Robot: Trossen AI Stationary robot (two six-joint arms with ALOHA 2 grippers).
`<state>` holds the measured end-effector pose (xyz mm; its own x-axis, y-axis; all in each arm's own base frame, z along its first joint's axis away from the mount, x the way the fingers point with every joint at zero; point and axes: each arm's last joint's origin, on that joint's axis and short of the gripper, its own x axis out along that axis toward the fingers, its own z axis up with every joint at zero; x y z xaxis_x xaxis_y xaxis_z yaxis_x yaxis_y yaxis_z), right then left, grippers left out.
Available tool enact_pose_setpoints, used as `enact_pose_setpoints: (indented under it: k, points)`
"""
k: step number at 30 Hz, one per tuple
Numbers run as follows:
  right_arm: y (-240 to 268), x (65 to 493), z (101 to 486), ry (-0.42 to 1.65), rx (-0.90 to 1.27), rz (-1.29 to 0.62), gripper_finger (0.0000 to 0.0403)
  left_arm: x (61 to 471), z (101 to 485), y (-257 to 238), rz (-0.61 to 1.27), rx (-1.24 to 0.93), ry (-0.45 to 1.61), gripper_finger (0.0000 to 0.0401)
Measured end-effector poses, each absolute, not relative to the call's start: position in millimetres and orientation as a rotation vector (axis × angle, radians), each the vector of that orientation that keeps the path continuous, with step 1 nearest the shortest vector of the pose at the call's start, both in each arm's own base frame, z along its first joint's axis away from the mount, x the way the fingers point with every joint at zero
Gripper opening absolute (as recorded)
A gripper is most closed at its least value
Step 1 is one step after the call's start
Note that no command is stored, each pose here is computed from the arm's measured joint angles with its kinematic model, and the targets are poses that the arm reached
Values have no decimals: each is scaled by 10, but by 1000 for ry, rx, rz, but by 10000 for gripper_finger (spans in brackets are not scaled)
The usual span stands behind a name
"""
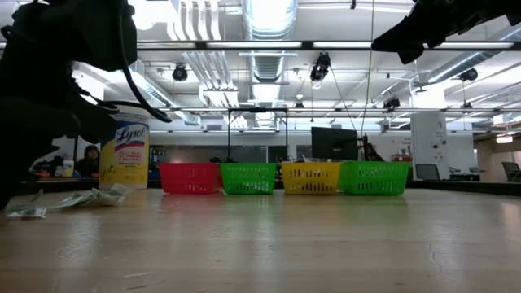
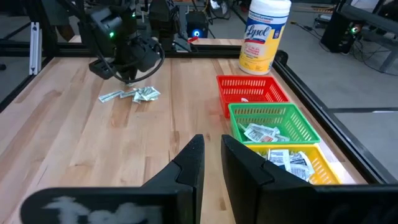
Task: Pick & Place First Aid Supplies
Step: Put the green bandage into the red bin
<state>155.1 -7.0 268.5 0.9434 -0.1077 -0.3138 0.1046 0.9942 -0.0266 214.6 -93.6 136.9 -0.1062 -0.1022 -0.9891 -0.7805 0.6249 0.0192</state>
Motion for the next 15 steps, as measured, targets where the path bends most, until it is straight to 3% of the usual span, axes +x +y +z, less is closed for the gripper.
enact_pose_setpoints:
  k: [8,15]
  points:
    - [-70,1551,2685,320,-9,-108,52,2139,1365,-934,674,-741,1604,6]
    - [-70,1551,2685,320,-11,-108,52,2124,1470,-929,644,-724,1600,1]
